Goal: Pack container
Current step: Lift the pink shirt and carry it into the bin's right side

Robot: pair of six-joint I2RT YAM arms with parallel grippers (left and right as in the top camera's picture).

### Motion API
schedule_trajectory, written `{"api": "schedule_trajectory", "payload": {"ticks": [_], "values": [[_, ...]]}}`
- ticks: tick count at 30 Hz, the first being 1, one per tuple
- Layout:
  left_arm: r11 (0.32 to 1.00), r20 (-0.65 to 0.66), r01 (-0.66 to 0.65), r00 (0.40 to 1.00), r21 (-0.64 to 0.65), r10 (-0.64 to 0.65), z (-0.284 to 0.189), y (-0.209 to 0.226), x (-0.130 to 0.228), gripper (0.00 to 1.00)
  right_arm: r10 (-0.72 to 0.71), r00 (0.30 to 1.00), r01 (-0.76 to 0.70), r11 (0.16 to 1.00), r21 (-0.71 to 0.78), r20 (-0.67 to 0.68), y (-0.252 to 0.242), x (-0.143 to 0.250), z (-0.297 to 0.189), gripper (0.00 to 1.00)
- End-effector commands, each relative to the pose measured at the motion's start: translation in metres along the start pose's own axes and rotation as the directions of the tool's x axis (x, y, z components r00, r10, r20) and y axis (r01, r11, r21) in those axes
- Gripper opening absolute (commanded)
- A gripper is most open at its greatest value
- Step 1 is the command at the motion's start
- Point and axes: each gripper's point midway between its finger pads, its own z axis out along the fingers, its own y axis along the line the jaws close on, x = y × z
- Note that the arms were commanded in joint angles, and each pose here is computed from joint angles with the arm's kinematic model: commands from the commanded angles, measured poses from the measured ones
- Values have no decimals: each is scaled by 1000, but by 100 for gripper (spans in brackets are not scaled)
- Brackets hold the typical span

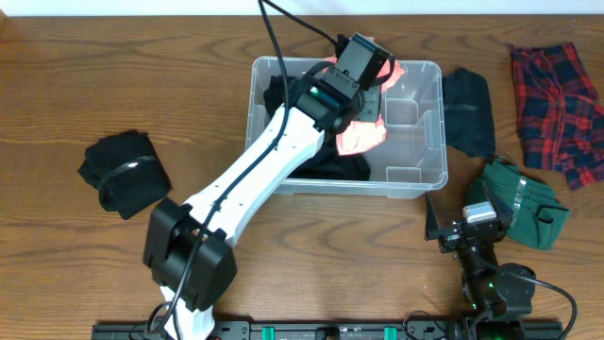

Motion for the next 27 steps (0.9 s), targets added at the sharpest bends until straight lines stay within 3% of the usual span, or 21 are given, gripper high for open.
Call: {"api": "schedule_trajectory", "payload": {"ticks": [1, 8, 18, 27], "values": [[999, 76, 2, 997, 34, -5, -3, -9, -22, 6, 10, 1000, -10, 1000, -1, 0, 1, 0, 0, 99], [998, 108, -9, 994, 54, 3, 0, -16, -28, 6, 11, 1000, -11, 1000, -1, 0, 1, 0, 0, 99], [995, 27, -78, 997, 54, 77, 34, -39, 9, 6, 11, 1000, -11, 1000, -1, 0, 1, 0, 0, 99], [991, -28, -131, 991, 24, 131, 59, -32, 28, 6, 11, 1000, -11, 1000, -1, 0, 1, 0, 0, 99]]}}
